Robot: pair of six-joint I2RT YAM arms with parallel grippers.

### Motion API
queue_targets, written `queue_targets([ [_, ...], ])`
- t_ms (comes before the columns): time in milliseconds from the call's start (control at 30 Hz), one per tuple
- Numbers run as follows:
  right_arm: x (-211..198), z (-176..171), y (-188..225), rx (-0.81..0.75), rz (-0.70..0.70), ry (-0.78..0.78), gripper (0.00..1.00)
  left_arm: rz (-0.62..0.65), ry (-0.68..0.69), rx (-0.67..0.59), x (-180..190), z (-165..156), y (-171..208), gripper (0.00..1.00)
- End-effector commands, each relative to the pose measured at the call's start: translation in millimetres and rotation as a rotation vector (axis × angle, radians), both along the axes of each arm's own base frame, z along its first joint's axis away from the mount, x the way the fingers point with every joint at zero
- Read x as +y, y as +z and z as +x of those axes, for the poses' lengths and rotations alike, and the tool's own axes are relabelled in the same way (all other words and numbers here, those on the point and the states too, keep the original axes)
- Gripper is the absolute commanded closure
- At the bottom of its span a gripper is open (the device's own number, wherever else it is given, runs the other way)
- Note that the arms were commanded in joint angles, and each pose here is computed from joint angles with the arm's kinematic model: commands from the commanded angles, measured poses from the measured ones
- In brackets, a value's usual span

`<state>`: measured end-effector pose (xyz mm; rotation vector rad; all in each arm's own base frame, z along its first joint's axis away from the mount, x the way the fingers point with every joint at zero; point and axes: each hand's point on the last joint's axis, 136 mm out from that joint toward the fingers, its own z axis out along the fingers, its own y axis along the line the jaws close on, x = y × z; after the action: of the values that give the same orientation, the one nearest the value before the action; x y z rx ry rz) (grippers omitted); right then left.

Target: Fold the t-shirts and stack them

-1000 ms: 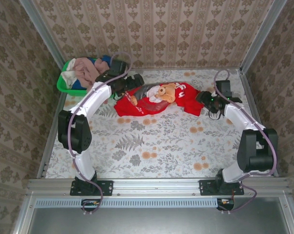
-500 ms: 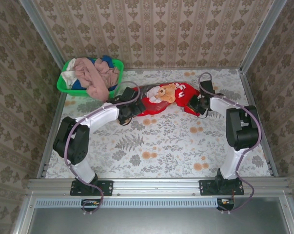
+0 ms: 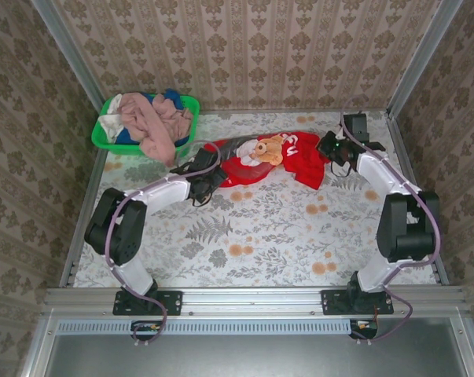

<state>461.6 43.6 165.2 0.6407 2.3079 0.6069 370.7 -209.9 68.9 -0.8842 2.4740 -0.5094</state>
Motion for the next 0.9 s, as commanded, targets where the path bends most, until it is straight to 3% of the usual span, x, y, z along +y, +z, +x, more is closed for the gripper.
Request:
queue_targets([
  [0, -0.4, -6.7, 13.6, -0.015, -0.004, 0.029, 1.00, -0.036, 0.028, -0.037, -7.9, 20.7, 0.2, 0.19],
  [67, -3.7, -8.1, 16.7, -0.022, 0.001, 0.020, 1.00, -0.044, 0.021, -0.041, -12.4, 28.1, -3.2, 0.23],
  [133, -7.1, -9.2, 22.3, -0.035, 0.000, 0.015, 1.00, -0.046, 0.020, -0.041, -14.2, 35.1, -7.2, 0.35],
  [200, -12.3, -10.6, 31.8, -0.054, -0.011, 0.006, 1.00, -0.037, 0.020, -0.042, -13.1, 42.3, -9.8, 0.51],
  [267, -21.0, -12.3, 44.4, -0.084, -0.021, -0.012, 1.00, -0.030, 0.019, -0.048, -9.4, 49.0, -7.6, 0.84],
  [333, -29.7, -13.7, 63.1, -0.128, -0.019, -0.029, 1.00, -0.007, 0.012, -0.072, -3.5, 53.9, 5.0, 1.00],
  [533, -46.1, -22.4, 140.3, -0.326, -0.071, -0.022, 1.00, 0.112, -0.072, -0.227, 15.9, 62.8, 89.2, 1.00],
  [867, -56.6, -88.5, 294.8, -0.725, -0.205, -0.078, 1.00, 0.209, -0.166, -0.482, 52.7, 34.7, 255.2, 1.00],
])
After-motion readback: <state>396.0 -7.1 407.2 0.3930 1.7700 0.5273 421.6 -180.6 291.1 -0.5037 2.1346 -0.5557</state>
